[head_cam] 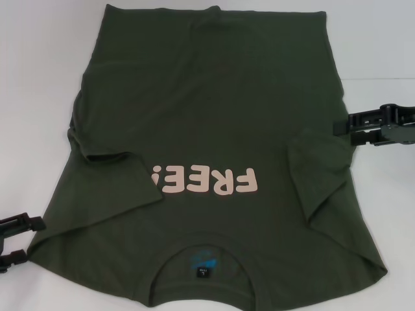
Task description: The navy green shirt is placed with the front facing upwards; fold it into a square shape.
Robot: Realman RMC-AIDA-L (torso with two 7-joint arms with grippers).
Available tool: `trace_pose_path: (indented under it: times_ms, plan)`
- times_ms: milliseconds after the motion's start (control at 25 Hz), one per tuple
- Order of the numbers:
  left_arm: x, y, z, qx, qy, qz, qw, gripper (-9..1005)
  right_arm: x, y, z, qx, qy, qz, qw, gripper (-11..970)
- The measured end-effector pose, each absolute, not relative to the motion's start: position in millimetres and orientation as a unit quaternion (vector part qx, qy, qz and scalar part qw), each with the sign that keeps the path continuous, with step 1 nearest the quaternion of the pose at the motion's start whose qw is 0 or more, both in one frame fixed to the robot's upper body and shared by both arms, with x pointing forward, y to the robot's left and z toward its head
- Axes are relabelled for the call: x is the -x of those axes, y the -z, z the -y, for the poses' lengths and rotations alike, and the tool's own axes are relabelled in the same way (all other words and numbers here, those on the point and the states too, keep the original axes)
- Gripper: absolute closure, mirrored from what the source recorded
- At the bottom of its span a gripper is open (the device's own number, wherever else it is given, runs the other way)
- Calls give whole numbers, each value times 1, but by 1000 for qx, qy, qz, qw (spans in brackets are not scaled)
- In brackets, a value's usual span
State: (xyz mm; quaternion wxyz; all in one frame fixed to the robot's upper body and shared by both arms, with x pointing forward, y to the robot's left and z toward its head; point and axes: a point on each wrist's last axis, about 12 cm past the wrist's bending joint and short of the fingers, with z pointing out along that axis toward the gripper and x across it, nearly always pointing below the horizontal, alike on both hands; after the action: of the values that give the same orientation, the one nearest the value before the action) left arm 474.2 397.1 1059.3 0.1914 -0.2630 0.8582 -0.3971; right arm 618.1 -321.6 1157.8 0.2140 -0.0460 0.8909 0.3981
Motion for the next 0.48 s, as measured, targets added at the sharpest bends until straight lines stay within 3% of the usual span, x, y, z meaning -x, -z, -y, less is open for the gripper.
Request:
trace_pose_path:
  times_ms: [480]
  plan:
    - [-484,-1055,-385,256,414,-855,180,91,-618,-1157,325,38,-399,-890,219,248]
